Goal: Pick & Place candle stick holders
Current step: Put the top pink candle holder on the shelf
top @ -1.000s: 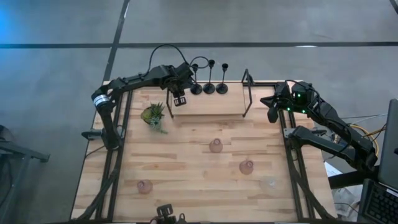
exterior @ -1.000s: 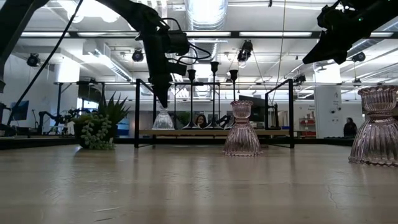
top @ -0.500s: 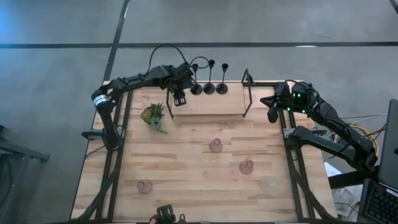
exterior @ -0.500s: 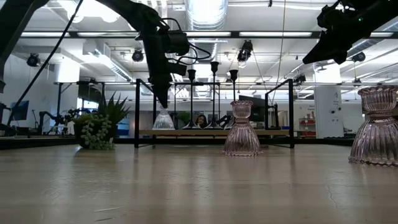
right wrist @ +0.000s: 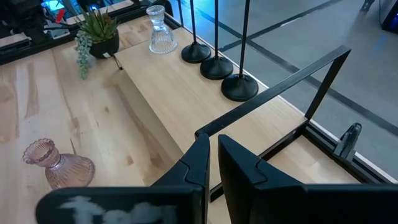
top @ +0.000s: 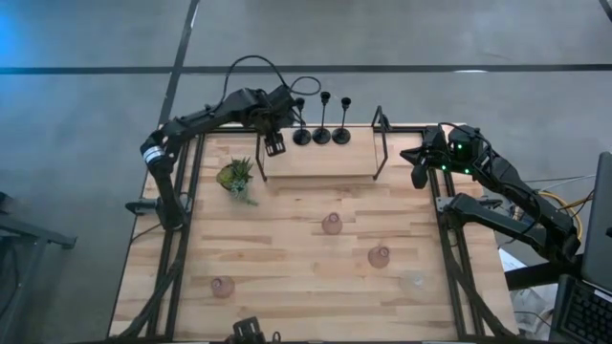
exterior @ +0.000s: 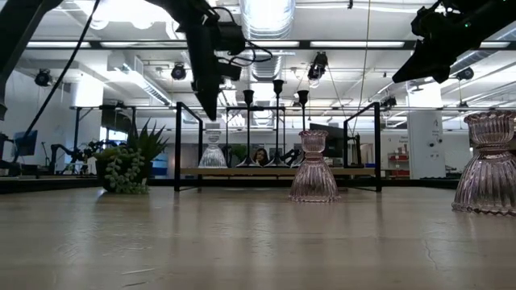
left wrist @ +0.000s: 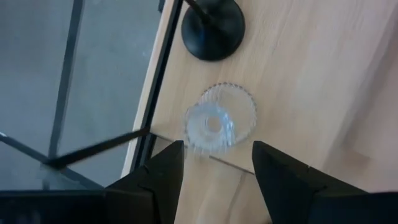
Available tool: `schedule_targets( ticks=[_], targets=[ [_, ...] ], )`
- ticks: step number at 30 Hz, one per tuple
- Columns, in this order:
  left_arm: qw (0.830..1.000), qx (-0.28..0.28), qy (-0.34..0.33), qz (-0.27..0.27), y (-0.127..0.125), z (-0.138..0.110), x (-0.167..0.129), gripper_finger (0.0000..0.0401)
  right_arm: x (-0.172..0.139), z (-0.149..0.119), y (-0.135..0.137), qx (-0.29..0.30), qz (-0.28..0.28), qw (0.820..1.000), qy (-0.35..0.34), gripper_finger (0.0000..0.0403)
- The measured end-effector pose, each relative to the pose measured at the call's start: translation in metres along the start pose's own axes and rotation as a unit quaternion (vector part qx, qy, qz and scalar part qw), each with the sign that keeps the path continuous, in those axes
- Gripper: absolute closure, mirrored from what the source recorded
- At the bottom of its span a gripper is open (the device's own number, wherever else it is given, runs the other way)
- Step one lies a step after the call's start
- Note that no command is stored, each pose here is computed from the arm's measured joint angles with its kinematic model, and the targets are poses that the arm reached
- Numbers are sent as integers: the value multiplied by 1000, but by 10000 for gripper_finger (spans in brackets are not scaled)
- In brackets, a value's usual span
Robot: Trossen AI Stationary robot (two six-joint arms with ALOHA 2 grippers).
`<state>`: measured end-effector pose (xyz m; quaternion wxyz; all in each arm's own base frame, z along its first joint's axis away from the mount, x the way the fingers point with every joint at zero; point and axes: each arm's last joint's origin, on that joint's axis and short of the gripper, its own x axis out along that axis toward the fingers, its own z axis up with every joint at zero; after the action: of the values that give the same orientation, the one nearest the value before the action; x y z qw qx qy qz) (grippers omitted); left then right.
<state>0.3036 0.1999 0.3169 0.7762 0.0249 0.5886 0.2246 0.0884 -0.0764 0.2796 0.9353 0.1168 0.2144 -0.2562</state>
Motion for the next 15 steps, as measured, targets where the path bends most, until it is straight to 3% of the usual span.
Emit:
schedule_targets(
  ticks=[7, 15],
  targets=[
    [997, -67, -11, -28, -4, 7, -44, 208, 0, 0, 0, 0, 0, 1000, 0, 374],
    [981, -51, -93, -160, -43, 24, -83, 208, 0, 0, 0, 0, 0, 1000, 0, 374]
  ],
)
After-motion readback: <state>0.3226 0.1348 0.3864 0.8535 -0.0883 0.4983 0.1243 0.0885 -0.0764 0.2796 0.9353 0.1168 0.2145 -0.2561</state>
